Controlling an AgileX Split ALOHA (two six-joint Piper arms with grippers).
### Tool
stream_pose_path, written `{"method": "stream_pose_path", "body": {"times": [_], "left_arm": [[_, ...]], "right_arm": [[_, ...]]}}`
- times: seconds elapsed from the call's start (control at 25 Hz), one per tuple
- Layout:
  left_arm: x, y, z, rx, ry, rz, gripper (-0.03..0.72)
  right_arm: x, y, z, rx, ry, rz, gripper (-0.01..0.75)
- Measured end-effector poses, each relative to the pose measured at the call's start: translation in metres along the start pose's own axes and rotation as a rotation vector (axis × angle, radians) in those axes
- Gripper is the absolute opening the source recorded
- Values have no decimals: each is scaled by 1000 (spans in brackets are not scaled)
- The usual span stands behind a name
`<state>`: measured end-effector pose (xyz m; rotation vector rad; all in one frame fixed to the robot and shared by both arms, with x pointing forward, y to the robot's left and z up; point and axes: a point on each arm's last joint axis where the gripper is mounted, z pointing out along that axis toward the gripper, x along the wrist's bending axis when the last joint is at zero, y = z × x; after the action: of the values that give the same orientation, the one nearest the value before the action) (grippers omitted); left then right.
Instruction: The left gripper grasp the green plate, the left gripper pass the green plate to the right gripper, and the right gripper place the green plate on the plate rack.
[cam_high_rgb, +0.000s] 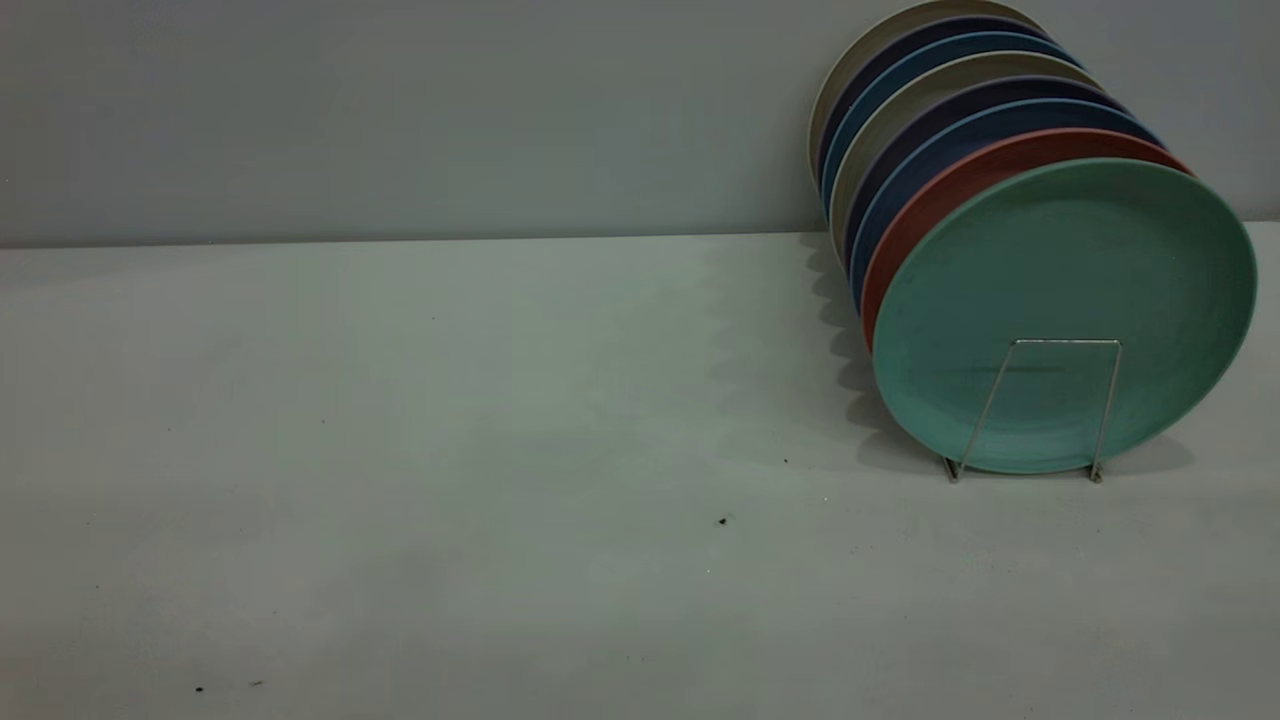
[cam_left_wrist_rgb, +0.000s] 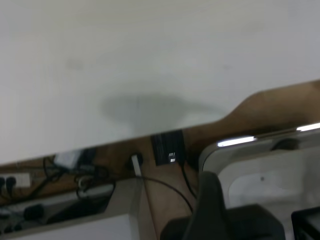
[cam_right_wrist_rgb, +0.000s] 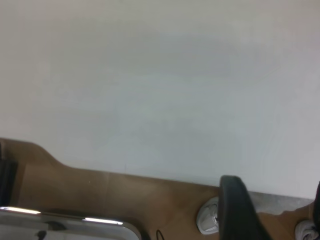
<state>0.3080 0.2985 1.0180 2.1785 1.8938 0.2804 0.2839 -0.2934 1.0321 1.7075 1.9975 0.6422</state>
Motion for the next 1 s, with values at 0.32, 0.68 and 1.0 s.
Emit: {"method": "stream_pose_path", "body": {"times": [0.32,0.68,1.0], "left_arm": [[0,-1,-1,-5,7,-9,591],[0,-1,-1,-5,8,-9,591],[-4,-19,-16,-170,37,2,591]], "right_arm": [[0,0,0,-2,0,0,386],[0,-1,-2,-13,0,1,386],[2,-27,-30,-284,-26,13,386]]}}
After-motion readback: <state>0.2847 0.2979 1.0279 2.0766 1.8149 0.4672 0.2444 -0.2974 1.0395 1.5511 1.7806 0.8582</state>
